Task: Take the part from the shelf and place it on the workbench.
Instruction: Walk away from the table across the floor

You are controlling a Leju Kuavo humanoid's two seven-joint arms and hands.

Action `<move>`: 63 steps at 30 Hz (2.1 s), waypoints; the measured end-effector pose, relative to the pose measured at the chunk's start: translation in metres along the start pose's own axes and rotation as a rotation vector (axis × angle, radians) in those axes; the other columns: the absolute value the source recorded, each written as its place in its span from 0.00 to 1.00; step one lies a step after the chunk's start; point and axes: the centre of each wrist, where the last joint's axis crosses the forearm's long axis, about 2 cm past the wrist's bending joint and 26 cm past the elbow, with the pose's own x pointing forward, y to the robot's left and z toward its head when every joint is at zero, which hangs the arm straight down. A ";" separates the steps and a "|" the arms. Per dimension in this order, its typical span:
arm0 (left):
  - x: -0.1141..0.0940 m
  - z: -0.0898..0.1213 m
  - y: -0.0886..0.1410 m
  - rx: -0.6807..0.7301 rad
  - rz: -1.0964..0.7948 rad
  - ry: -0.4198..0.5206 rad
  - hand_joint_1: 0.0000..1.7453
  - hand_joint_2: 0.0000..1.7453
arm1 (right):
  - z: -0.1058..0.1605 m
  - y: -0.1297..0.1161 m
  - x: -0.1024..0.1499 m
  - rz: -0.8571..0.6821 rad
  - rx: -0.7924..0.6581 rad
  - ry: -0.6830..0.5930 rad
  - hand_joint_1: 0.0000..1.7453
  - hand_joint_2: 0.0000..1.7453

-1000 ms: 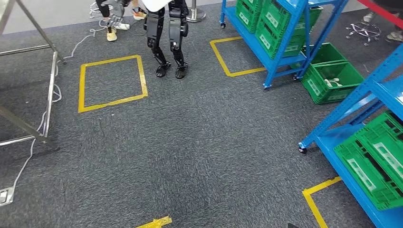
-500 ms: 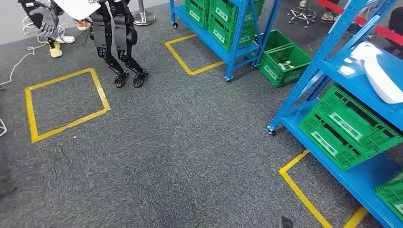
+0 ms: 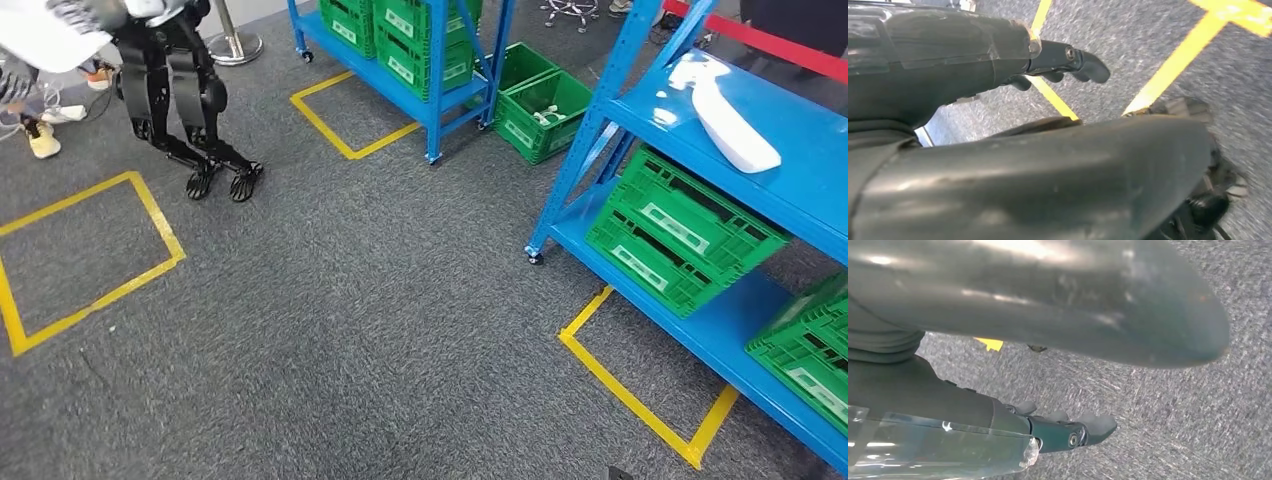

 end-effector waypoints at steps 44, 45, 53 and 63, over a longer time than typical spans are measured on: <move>-0.002 0.000 0.001 -0.006 0.003 0.016 0.00 0.00 | 0.001 0.003 -0.002 0.009 0.016 0.016 0.00 0.00; -0.002 0.000 0.001 -0.006 0.003 0.016 0.00 0.00 | 0.001 0.003 -0.002 0.010 0.017 0.017 0.00 0.00; -0.001 0.000 -0.001 -0.008 0.003 0.013 0.00 0.00 | 0.001 0.004 -0.002 0.011 0.019 0.016 0.00 0.00; -0.001 0.000 -0.001 -0.008 0.003 0.013 0.00 0.00 | 0.001 0.004 -0.002 0.011 0.019 0.016 0.00 0.00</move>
